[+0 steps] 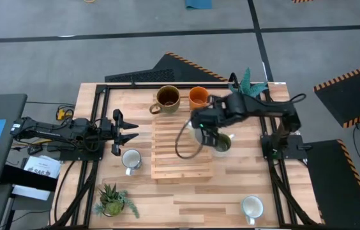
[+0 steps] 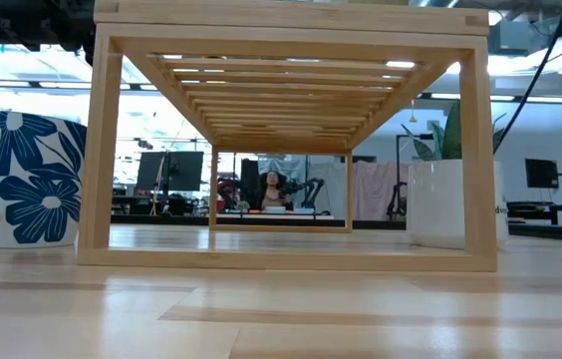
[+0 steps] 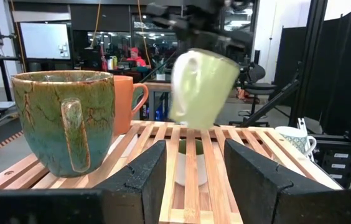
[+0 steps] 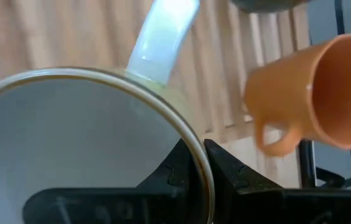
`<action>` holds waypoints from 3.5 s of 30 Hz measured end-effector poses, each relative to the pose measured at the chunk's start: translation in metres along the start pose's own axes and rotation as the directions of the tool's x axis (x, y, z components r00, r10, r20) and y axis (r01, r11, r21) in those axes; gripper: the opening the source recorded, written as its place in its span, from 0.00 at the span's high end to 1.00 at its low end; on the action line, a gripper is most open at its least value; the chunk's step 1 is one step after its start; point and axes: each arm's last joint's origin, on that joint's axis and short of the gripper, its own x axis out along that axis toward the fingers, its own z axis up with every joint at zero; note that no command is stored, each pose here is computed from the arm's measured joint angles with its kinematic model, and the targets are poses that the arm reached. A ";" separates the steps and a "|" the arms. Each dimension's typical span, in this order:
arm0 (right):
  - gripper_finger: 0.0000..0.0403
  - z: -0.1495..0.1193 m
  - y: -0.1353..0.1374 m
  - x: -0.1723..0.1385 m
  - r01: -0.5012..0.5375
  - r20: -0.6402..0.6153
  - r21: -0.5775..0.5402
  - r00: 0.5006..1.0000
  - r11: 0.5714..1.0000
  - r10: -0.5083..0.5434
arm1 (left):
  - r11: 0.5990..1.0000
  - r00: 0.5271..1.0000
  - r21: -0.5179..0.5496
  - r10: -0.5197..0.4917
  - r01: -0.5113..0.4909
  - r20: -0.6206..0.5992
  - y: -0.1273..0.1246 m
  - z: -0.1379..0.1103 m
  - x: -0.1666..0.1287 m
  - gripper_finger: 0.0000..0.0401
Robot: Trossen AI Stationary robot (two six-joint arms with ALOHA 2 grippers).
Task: Place coffee mugs
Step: Put the light green mug on the shelf, then put the white blue patterned mug on the shelf
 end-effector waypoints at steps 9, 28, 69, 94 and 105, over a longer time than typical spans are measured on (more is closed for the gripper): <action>0.87 0.007 -0.023 0.016 0.023 -0.036 0.035 0.999 0.999 -0.022 | 1.000 1.000 0.000 0.000 0.000 -0.001 0.000 0.000 0.000 0.63; 0.79 0.008 -0.023 0.019 0.024 -0.039 0.031 0.999 0.999 -0.023 | 1.000 1.000 -0.003 0.000 0.000 -0.005 0.000 0.000 0.000 0.63; 0.62 0.012 -0.028 0.019 0.039 -0.001 -0.039 0.999 0.998 -0.039 | 1.000 1.000 0.004 0.012 -0.012 -0.005 0.000 0.000 0.000 0.63; 0.62 0.013 -0.038 -0.008 0.083 0.083 -0.059 0.994 0.995 -0.078 | 1.000 1.000 0.015 0.024 -0.024 -0.016 0.001 -0.002 0.000 0.63; 0.62 -0.019 -0.052 -0.057 0.064 0.175 0.026 0.982 0.998 -0.068 | 0.999 0.998 0.025 0.027 -0.026 -0.053 0.001 -0.005 0.000 0.63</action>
